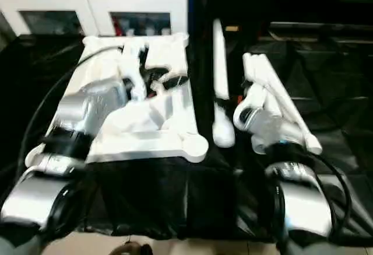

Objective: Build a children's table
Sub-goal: Insert table leg to table base

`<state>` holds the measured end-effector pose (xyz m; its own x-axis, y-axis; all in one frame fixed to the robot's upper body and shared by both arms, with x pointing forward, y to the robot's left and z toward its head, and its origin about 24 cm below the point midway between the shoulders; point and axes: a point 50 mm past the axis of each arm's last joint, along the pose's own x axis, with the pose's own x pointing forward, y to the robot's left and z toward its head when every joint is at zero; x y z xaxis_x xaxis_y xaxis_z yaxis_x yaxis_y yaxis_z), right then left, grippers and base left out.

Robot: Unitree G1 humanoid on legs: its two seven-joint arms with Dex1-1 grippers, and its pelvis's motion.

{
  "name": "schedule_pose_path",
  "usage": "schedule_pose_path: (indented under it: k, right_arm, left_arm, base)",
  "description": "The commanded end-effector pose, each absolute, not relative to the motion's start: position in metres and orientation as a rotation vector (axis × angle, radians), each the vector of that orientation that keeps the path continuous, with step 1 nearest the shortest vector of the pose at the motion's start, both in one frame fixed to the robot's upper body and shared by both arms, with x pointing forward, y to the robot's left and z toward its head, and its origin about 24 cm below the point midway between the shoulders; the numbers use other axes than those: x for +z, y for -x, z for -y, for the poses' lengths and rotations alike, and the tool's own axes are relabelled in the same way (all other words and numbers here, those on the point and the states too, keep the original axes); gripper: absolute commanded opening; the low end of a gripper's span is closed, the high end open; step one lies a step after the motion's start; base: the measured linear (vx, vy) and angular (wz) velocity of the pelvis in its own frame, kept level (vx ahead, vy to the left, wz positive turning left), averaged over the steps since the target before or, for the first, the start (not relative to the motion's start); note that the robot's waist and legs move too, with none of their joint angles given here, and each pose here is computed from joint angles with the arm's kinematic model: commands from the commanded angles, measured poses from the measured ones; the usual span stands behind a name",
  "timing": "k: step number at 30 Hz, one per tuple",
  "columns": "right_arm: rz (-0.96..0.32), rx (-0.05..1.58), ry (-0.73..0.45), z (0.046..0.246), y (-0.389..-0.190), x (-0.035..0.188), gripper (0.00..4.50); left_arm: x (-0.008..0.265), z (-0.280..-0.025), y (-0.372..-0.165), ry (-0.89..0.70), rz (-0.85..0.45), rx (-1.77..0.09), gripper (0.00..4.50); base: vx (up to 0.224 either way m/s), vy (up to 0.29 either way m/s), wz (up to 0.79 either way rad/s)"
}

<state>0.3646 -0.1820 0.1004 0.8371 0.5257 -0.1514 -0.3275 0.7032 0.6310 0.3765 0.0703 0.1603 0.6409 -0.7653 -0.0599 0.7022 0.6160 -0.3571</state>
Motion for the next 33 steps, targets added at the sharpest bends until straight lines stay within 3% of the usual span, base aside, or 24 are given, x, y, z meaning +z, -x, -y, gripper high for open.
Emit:
schedule_pose_path:
  k: [1,3,8,16,25,33]
  right_arm:
    - [-0.205,0.673,-0.679,0.172,-0.357,0.127,1.81]
    - [-0.089,0.843,-0.715,0.17,-0.34,0.143,1.8]
    - [-0.066,1.014,-0.709,0.164,-0.317,0.153,1.8]
    - [-0.084,1.067,-0.681,0.158,-0.302,0.153,1.8]
    - [-0.117,1.087,-0.658,0.155,-0.296,0.152,1.8]
    - [-0.142,1.055,-0.637,0.156,-0.296,0.148,1.8]
  left_arm:
    - [0.164,-0.069,-0.377,0.374,-0.234,-0.85,4.5]
    - [0.167,-0.059,-0.374,0.404,-0.239,-0.902,4.5]
    - [0.183,-0.04,-0.363,0.525,-0.222,-1.038,4.5]
    - [0.211,-0.033,-0.351,0.688,-0.129,-1.183,4.5]
    - [0.212,-0.034,-0.348,0.706,-0.105,-1.185,4.5]
    - [0.21,-0.036,-0.353,0.738,-0.129,-1.133,3.75]
  base:
    - [0.0,0.0,0.0]
    - [0.0,0.0,0.0]
    - [0.0,0.0,0.0]
    - [0.0,0.0,0.0]
    - [0.0,0.0,0.0]
    - [0.0,0.0,0.0]
